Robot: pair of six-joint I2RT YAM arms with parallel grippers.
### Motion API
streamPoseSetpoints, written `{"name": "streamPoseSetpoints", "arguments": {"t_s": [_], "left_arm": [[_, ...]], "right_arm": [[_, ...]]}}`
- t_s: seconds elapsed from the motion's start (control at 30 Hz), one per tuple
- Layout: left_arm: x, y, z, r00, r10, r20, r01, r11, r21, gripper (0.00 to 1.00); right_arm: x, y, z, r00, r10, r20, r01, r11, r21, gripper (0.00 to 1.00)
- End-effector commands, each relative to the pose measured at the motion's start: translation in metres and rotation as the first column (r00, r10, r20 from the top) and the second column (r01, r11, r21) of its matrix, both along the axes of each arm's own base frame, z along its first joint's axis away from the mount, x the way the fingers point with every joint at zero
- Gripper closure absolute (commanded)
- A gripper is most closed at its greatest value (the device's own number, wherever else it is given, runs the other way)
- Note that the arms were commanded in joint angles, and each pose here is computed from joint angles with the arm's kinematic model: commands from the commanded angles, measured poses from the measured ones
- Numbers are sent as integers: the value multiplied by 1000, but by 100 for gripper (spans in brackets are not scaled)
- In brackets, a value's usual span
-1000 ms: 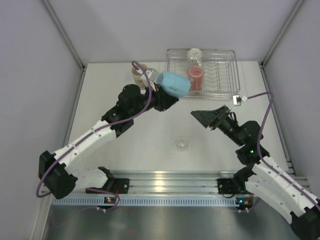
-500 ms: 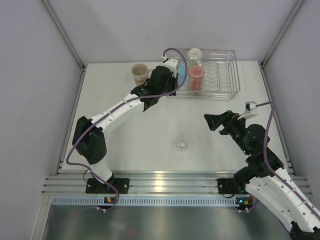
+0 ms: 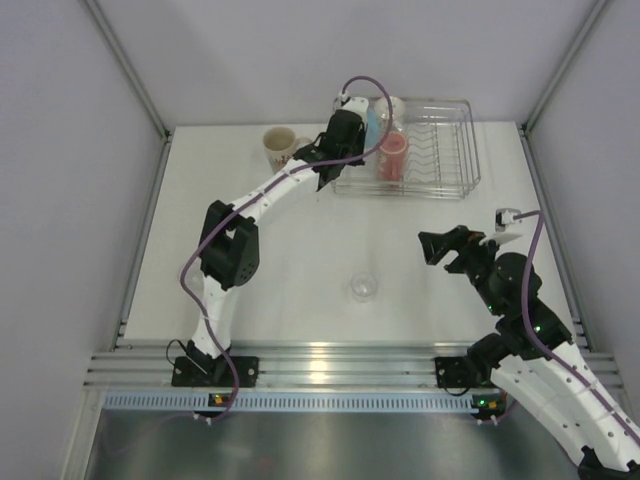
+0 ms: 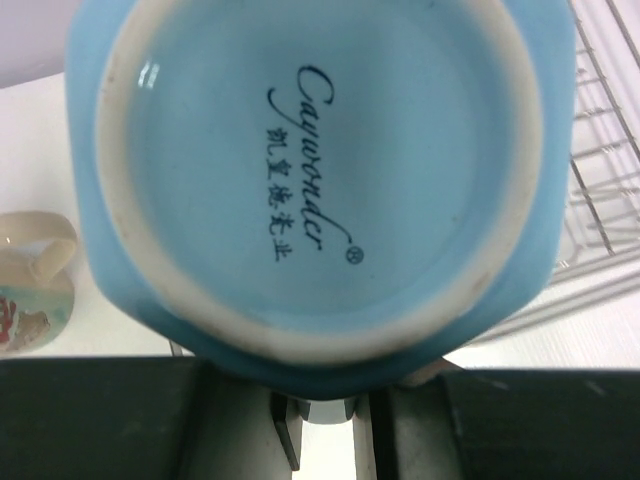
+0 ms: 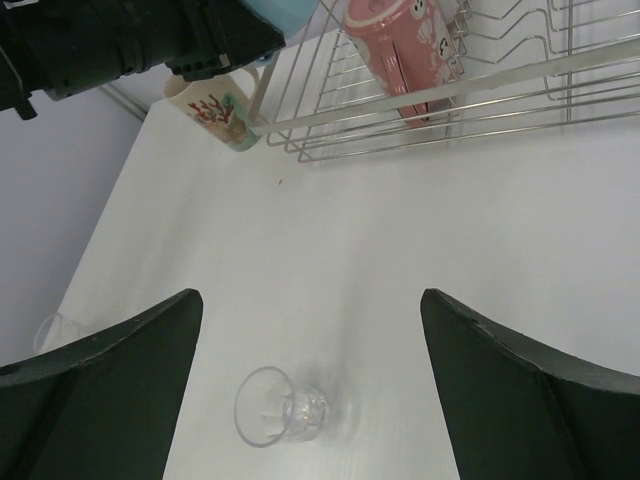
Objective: Load the cups into the dish rack
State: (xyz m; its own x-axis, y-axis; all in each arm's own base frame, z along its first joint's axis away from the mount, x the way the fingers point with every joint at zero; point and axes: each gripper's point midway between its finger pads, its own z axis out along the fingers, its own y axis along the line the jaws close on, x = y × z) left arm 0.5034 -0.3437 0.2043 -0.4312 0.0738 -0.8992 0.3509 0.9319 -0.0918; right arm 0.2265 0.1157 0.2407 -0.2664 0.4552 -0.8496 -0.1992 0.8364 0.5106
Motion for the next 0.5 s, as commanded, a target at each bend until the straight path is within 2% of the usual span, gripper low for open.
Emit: {"name": "streamPoseSetpoints", "arguments": {"t_s": [0.0,0.27,0.47], "left_arm": [[41,1,70,984,71,162,-47,988,-144,100],[81,3,55,974,90,208,-66,991,-120,100],[94,2,41,972,83,221,-55,990,-127,100]], "right_arm": [[2,-5,9,999,-20,39,20,1000,-13,9],[4,-7,5,999,-26,32,28,998,-50,9],[8,-6,1,999,-27,19,28,998,-63,9]]}}
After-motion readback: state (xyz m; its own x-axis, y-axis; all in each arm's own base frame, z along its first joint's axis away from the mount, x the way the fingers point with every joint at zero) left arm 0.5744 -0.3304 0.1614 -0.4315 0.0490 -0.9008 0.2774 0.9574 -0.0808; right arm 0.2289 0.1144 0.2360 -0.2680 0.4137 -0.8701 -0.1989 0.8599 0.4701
